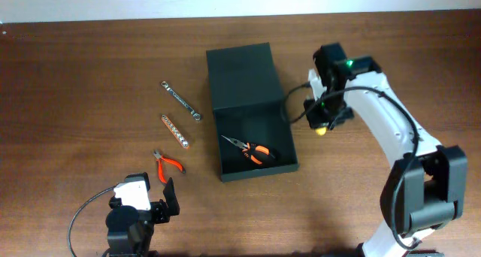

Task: Pack container
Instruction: 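Lift screwdriver into the green box and release beside pliers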

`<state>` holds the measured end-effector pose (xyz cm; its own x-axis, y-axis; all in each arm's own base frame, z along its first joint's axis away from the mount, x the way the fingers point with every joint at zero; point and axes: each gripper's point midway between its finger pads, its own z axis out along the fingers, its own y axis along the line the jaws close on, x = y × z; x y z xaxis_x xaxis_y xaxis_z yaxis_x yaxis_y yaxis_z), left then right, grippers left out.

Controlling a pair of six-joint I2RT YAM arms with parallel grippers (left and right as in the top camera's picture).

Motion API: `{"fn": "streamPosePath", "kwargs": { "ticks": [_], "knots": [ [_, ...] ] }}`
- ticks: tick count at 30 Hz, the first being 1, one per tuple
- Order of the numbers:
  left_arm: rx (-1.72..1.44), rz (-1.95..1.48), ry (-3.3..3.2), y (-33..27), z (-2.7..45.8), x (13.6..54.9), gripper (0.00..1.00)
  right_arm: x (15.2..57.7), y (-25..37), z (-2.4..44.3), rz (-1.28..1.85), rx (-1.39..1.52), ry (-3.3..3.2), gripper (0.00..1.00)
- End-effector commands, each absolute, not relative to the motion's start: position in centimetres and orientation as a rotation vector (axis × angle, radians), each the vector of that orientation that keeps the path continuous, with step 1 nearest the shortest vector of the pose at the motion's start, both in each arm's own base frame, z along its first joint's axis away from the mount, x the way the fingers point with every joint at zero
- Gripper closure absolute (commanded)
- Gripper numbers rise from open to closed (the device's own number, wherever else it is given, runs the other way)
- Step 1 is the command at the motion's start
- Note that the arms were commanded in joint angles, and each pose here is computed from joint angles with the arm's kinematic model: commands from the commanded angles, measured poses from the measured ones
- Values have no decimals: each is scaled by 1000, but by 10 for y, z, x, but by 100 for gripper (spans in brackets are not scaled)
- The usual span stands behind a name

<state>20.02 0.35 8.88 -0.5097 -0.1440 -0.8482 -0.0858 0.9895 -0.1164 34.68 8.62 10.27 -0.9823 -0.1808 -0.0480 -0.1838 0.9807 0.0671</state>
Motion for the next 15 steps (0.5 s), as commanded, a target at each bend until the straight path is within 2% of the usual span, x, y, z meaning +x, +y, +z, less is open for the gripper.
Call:
{"fn": "streamPosePath", "kwargs": {
  "ticks": [1,6,10,15],
  "knots": [
    [-183,-62,2098,7,89,201,1,364,94,133,130,-310,3009,89],
    [-183,-62,2098,7,89,201,1,362,121,155,189,-513,2951,89],
    [-183,-62,2098,7,89,201,1,344,167,158,341,-850,2864,88],
    [-183,-62,2098,7,89,201,1,325,203,156,324,-1203,2729,87]
  ]
}}
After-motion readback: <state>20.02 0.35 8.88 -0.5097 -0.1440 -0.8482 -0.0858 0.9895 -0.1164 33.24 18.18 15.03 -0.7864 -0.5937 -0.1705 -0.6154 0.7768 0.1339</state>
